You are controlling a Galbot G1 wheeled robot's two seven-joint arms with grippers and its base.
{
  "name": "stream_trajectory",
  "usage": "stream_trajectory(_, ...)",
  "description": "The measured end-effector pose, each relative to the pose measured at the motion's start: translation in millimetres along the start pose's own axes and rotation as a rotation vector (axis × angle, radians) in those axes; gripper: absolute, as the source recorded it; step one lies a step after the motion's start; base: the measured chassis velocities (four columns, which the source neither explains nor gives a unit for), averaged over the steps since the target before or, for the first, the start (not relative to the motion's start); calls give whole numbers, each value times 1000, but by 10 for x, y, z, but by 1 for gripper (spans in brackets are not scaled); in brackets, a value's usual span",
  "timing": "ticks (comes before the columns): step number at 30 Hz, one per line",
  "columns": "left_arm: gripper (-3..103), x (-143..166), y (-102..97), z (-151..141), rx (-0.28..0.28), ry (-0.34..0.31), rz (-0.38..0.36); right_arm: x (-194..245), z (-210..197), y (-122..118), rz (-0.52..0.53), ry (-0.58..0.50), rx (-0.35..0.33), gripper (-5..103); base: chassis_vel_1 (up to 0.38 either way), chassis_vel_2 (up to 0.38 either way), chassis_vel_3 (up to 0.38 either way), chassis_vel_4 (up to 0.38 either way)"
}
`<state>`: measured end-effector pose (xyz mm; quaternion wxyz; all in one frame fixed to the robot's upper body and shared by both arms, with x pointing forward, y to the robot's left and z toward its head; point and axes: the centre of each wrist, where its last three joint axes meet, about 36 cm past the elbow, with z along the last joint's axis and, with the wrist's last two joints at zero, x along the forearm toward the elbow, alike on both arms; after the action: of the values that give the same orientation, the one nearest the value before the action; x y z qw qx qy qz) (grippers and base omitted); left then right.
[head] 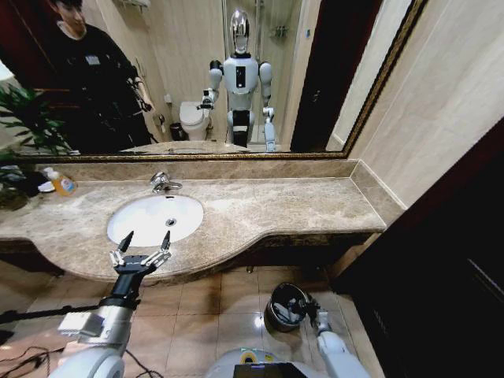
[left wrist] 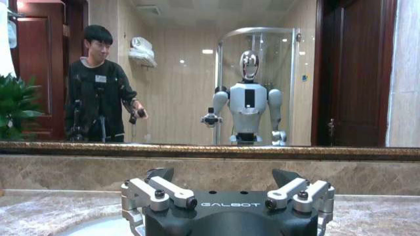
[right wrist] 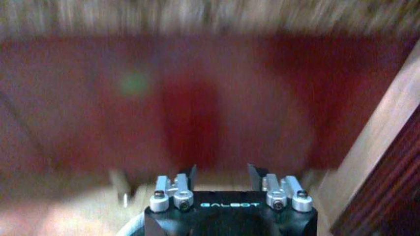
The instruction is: Pick up the trash from the sink and place it in the trash bin.
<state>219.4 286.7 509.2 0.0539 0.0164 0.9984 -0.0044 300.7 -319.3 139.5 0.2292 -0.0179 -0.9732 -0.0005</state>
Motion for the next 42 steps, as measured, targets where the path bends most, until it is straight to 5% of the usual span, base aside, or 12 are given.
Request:
stream_trajectory(5,100,0,0,0,0,0,0,514,-1012,22,-3,-185,-102,69,0,0,0,0)
stream_trajectory(6,100,0,0,0,0,0,0,805,-1495,71,-25,-280,-115,80,0,0,0,0)
stream_trajectory(15,100,0,0,0,0,0,0,1645,-2681,399,-74,-558,-57,100,0,0,0,0)
stream_trajectory(20,100,0,0,0,0,0,0,1718,-2855,458,-95,-598,8,100,0,0,0,0)
stream_trajectory(42,100,0,0,0,0,0,0,1787,-3024,538,-120,-550,13,100,0,0,0,0)
